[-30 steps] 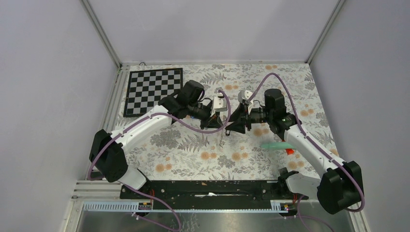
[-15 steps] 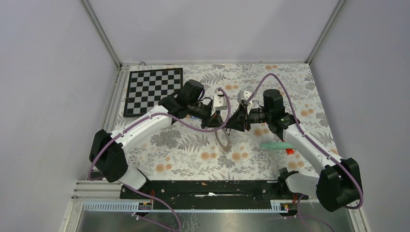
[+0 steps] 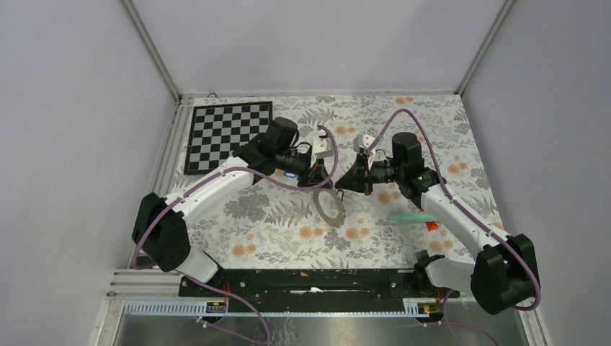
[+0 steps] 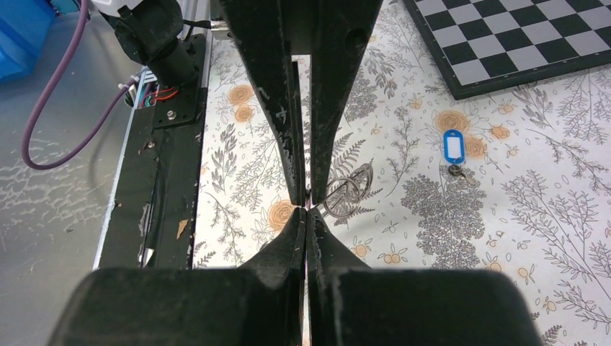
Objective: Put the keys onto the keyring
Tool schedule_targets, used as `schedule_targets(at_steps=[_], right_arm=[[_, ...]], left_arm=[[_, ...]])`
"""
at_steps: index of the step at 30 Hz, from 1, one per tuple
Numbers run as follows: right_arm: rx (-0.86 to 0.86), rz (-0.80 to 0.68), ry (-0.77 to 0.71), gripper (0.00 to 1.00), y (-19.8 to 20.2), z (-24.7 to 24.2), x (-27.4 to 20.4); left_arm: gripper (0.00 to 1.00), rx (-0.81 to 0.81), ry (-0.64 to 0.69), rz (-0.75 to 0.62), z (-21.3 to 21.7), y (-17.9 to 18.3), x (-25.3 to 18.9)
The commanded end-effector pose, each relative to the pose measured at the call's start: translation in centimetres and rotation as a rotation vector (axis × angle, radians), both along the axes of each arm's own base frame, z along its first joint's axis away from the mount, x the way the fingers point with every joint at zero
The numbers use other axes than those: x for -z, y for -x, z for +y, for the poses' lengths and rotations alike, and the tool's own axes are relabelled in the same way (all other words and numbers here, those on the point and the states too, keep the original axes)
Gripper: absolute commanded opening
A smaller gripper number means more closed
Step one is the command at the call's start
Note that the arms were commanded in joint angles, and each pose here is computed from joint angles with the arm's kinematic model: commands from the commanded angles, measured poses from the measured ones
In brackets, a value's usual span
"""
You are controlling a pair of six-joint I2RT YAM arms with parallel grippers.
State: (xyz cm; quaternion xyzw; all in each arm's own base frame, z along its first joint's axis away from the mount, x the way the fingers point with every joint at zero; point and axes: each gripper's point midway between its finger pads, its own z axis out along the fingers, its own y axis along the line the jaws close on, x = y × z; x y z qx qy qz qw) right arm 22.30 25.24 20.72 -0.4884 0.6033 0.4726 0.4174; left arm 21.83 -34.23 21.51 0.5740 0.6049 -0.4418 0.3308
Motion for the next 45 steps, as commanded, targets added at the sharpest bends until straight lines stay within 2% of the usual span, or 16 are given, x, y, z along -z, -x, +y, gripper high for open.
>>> schedule_targets(at_steps=[1,4,8,17,34,41,45], right_arm=[[0.004,-0.040,-0.064,0.00,-0.8,0.5,-3.3],[0.009,-0.032,-0.114,0.00,-1.5,0.9,-5.2],[0.023,0.019,-0.202,0.00,-2.3,0.9,-7.6],[0.054,0.073,-0.316,0.00,-3.0,0.6,-8.9],[0.061,0.091,-0.337,0.00,-2.9,0.6,-8.5],[0.063,0.091,-0.335,0.00,-2.8,0.5,-8.3],[0.063,0.091,-0.333,0.00,-2.7,0.5,-8.1]], left_arm=[[0.15,0.004,0.187,-0.014,0.5,-0.9,-5.3],[0.29,-0.041,0.251,0.006,1.6,-2.1,-6.6],[0.39,-0.085,0.332,0.043,3.3,-2.6,-7.3],[0.41,-0.048,0.495,0.047,2.8,-1.9,-9.0],[0.36,-0.047,0.490,0.015,1.1,-2.7,-7.9],[0.22,-0.039,0.483,0.018,0.4,-2.8,-7.6],[0.08,-0.039,0.483,0.014,0.4,-2.9,-7.5]])
